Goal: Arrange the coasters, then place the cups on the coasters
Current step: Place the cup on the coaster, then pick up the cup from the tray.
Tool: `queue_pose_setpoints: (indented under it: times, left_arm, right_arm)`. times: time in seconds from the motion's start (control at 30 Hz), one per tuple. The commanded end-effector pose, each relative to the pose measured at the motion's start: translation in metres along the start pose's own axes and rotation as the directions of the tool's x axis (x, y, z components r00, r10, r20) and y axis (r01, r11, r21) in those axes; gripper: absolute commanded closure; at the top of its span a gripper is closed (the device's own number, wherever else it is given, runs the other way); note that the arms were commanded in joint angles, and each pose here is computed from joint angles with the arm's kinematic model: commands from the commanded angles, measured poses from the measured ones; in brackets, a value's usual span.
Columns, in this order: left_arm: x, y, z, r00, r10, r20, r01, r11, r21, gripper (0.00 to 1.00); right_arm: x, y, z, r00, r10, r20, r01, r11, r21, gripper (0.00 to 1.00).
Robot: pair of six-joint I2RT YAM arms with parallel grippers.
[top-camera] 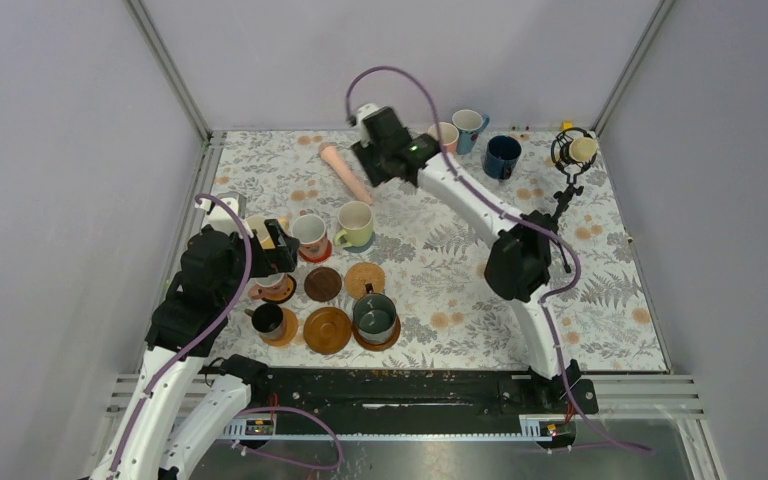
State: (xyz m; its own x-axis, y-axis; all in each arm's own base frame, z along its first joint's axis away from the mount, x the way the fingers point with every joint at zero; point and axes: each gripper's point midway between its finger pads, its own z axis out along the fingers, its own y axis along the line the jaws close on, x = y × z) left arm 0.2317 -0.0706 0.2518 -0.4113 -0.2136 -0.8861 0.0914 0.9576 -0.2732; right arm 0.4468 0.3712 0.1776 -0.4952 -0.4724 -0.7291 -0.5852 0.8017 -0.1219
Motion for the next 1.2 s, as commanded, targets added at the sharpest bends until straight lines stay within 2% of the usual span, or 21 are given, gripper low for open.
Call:
queue_pose_setpoints:
  times: [0.0, 0.13, 0.3, 0.47, 0.67, 0.87, 1.17]
  left_arm:
    - [-0.013, -0.002, 0.000, 0.999, -0.006, 0.041, 0.006, 1.000, 0.004, 0.01]
    - [-0.012, -0.001, 0.002, 0.999, -0.004, 0.032, 0.004, 1.000, -0.005, 0.01]
    - [-0.009, 0.000, 0.005, 1.000, -0.002, 0.016, 0.002, 1.000, -0.010, 0.01]
    - [-0.005, -0.001, 0.011, 1.000, 0.001, -0.014, -0.001, 1.000, -0.013, 0.01]
    - [0.000, -0.002, 0.016, 0.999, 0.005, -0.045, -0.005, 1.000, -0.012, 0.01]
    - [0.005, -0.005, 0.022, 0.997, 0.011, -0.080, -0.011, 1.000, -0.003, 0.01]
    - [0.009, -0.006, 0.025, 0.994, 0.024, -0.103, -0.025, 1.000, -0.012, 0.01]
  right_arm:
    - [-0.016, -0.102, -0.019, 0.997, 0.074, 0.033, -0.077, 0.988, 0.134, 0.47]
    - [-0.010, -0.153, -0.006, 0.996, 0.088, 0.033, -0.093, 0.975, 0.200, 0.43]
    - [-0.007, -0.190, 0.015, 0.998, 0.060, 0.037, -0.067, 0.971, 0.230, 0.41]
    - [-0.001, -0.197, 0.040, 0.999, 0.024, 0.047, -0.031, 0.987, 0.160, 0.40]
    - [0.006, -0.208, 0.062, 0.992, -0.123, 0.041, 0.114, 0.978, 0.175, 0.38]
    - [0.015, -0.217, 0.079, 0.990, -0.136, 0.032, 0.128, 0.977, 0.173, 0.37]
    - [0.031, -0.225, 0.099, 0.981, -0.194, 0.011, 0.190, 0.970, 0.150, 0.41]
